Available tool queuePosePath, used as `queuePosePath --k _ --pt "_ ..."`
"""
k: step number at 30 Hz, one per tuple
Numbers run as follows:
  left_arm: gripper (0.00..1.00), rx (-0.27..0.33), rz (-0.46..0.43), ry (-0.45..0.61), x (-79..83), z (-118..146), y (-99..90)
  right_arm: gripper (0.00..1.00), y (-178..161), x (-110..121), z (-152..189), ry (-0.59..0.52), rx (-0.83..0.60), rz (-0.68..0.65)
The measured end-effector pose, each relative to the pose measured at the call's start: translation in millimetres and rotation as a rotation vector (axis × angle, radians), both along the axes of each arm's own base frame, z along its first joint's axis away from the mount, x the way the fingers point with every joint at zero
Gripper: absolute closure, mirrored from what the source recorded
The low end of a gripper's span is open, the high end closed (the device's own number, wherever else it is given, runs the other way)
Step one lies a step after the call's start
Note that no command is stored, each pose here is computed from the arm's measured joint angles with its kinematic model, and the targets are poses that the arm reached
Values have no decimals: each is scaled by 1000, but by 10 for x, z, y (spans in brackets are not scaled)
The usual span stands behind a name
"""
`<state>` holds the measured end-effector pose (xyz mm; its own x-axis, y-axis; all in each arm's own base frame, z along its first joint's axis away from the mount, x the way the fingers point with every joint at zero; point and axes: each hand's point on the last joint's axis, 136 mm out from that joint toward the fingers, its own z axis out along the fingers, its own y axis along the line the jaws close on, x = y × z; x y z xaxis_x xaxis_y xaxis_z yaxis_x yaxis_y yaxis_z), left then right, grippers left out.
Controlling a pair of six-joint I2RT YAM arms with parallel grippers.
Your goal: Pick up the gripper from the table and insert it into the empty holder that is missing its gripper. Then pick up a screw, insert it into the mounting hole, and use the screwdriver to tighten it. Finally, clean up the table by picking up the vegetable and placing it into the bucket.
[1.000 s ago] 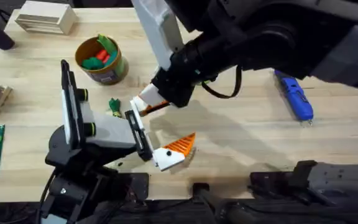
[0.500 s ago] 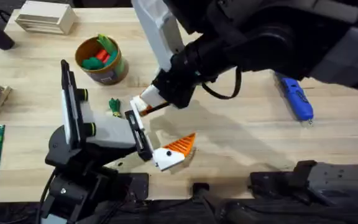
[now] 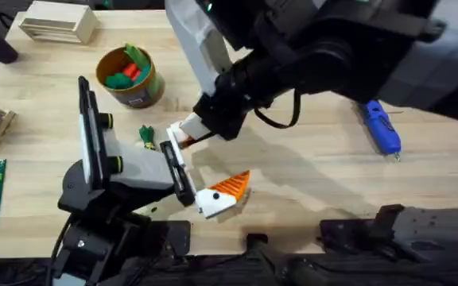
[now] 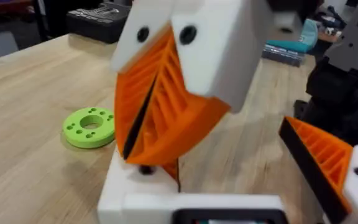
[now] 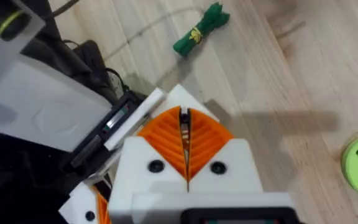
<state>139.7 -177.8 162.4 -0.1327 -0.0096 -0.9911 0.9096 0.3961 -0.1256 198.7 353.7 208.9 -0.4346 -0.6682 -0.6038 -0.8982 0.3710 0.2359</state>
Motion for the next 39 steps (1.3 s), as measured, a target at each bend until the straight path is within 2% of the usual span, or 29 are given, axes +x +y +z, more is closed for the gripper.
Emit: queuePosePath --k 17,18,20,22,23,27,29,30,32,36,38,39 --pt "14 -3 2 9 4 -3 1 979 5 5 -18 2 -3 0" --pt "13 -2 3 9 5 -3 1 864 3 2 -19 5 -4 -1" --pt "14 -3 2 9 4 -3 1 573 9 -7 -16 8 0 4" --pt "14 -3 3 11 5 -3 1 378 16 -15 -13 5 2 13" --pt "13 -3 3 9 5 -2 2 139 -28 43 -24 2 -7 -9" --pt "14 -1 3 2 6 1 2 122 -95 132 -8 0 -6 -36" --pt "14 -1 3 2 6 0 2 121 -272 296 178 -19 32 -109" --pt "14 -1 3 2 6 0 2 120 -502 415 396 -45 69 -182" --pt "14 -1 3 2 6 0 2 119 -669 458 528 -60 87 -226" --pt "14 0 3 -1 6 1 2 117 -963 411 670 -61 87 -283" --pt "14 1 3 -2 6 1 2 117 -1271 280 694 -33 58 -332" --pt "14 1 3 -4 6 1 2 116 -1288 249 685 -29 62 -329"
